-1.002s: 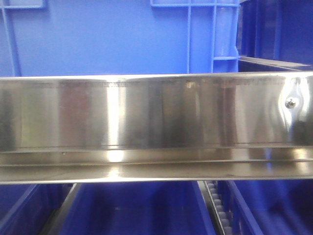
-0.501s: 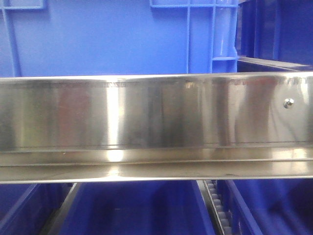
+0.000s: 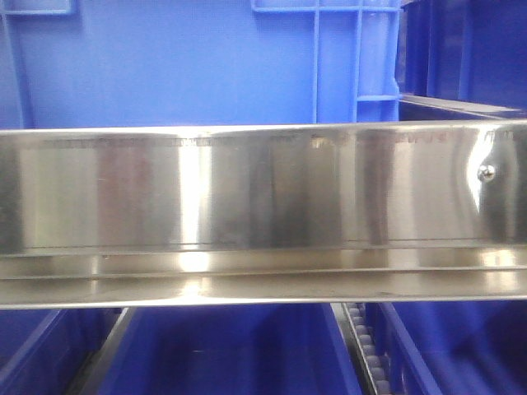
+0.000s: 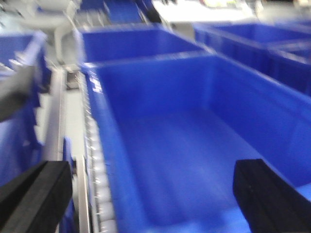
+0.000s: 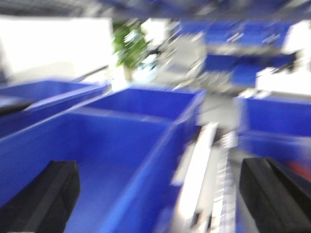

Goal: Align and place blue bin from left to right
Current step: 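Lower both open grippers onto opposite side walls of the blue bin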

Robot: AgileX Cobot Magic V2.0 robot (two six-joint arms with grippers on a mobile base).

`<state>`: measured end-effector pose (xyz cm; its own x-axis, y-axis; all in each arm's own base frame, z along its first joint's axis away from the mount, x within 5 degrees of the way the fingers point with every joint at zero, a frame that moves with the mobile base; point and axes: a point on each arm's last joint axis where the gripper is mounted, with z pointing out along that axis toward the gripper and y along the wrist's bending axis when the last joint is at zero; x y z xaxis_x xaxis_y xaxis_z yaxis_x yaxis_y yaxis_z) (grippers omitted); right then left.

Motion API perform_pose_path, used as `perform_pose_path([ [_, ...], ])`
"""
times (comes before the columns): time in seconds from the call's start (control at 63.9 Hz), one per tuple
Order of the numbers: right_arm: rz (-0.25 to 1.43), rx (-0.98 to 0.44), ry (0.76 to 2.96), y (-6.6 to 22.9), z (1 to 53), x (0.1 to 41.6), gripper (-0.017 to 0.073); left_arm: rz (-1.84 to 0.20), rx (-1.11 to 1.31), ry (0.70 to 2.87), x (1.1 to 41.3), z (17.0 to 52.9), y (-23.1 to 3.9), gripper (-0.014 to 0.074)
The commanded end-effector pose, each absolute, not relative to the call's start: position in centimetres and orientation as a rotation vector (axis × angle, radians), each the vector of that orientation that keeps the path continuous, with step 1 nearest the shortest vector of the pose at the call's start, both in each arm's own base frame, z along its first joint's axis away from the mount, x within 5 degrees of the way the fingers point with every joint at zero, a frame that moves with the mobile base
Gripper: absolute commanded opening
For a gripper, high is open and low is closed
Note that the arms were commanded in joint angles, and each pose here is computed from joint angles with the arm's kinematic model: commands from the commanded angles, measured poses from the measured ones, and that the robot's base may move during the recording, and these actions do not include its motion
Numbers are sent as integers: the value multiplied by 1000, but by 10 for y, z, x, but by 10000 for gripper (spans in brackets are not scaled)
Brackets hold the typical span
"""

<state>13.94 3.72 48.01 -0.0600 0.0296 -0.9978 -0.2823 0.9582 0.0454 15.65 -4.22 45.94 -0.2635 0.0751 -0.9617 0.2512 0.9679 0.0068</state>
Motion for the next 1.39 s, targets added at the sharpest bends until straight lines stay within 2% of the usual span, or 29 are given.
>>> perform_pose_path([
  [0.0,283,-266,1691,51,487,161,570,-169,266,1890,178,469,-51,571],
  [0.188,285,-342,1937,71,495,216,570,-139,277,2062,228,492,-65,571],
  [0.376,214,-221,2137,75,503,263,570,-34,213,2245,272,493,-69,571],
  [0.501,207,-198,2203,82,507,289,570,-22,165,2254,303,492,-68,571],
  [0.72,231,-162,2220,97,496,341,570,3,106,2337,338,466,-56,571],
  [0.986,242,-137,2352,112,445,389,570,10,79,2434,371,432,-48,571],
  [1.19,233,-132,2424,118,415,410,570,-21,92,2502,389,407,-54,571],
  [1.378,228,-138,2457,122,401,419,570,-21,93,2524,395,398,-55,571],
])
